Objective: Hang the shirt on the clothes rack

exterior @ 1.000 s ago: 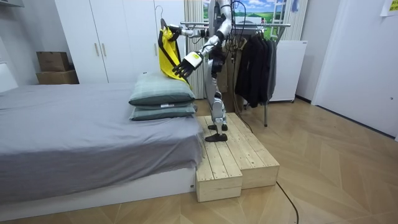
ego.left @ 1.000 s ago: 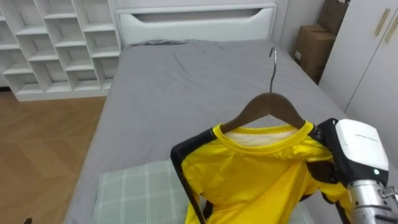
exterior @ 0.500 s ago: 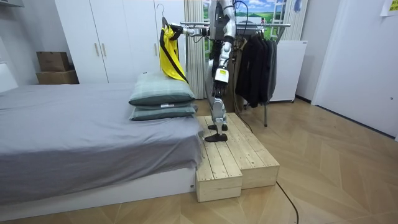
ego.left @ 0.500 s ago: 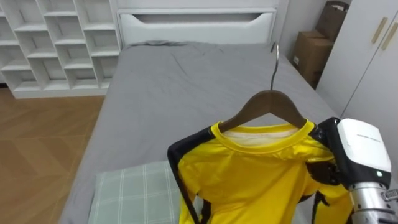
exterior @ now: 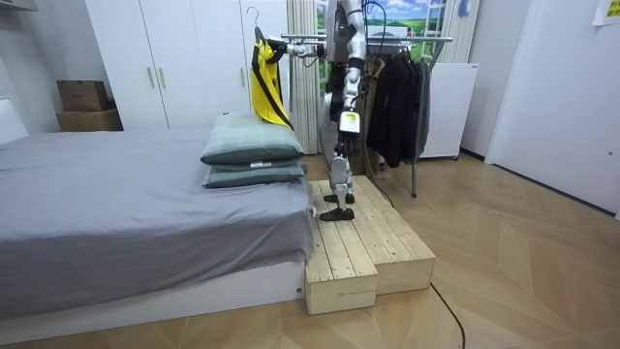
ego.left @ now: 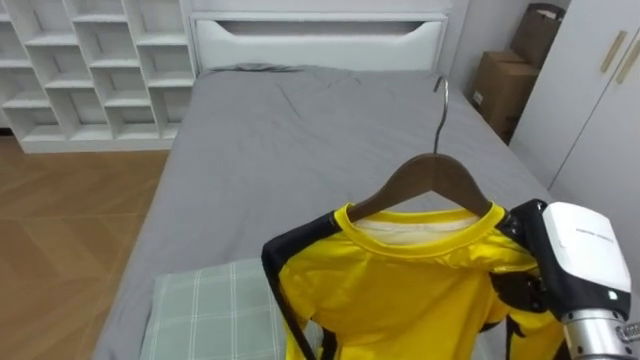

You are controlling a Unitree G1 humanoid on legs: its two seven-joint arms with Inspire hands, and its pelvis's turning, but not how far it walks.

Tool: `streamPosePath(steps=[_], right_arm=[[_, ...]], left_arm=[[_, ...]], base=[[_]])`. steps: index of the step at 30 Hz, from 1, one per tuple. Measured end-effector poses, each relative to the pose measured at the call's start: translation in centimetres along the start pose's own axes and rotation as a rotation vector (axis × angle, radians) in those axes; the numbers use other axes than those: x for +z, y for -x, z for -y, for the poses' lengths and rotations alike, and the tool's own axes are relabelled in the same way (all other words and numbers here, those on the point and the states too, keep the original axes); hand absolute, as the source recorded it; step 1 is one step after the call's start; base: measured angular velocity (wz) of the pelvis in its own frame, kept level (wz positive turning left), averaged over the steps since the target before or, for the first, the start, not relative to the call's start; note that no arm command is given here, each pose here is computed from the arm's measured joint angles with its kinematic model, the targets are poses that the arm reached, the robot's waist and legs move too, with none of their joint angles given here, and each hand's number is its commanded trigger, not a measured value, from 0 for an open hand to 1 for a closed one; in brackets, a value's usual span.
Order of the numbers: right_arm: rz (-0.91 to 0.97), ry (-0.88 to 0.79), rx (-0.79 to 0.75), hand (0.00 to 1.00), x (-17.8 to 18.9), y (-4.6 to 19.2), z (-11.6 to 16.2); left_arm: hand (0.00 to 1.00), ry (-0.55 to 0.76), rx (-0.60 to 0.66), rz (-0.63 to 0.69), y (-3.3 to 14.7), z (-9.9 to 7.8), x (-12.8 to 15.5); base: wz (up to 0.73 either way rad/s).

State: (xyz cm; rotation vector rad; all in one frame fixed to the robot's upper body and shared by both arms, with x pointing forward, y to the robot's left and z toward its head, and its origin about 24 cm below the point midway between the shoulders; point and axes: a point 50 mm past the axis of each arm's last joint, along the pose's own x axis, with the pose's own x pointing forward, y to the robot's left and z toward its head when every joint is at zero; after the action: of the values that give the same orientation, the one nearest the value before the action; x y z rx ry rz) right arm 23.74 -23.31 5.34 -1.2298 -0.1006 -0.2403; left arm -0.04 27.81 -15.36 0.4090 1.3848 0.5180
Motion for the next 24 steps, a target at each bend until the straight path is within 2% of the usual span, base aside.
streamPosePath(steps=[9,24], right_arm=[[-0.013,-0.047,0.002,1.0,0.5,0.2,-0.5],[-0.022,-0.07,0.004,1.0,0.5,0.2,-0.5]], left_arm=[[0.0,-0.059,-0.056,0.055,0.1,1.2,1.6],[0.0,-0.081,-0.147,-0.018,0.3,1.6,-0.3]], base=[[0.0],[-0.04]])
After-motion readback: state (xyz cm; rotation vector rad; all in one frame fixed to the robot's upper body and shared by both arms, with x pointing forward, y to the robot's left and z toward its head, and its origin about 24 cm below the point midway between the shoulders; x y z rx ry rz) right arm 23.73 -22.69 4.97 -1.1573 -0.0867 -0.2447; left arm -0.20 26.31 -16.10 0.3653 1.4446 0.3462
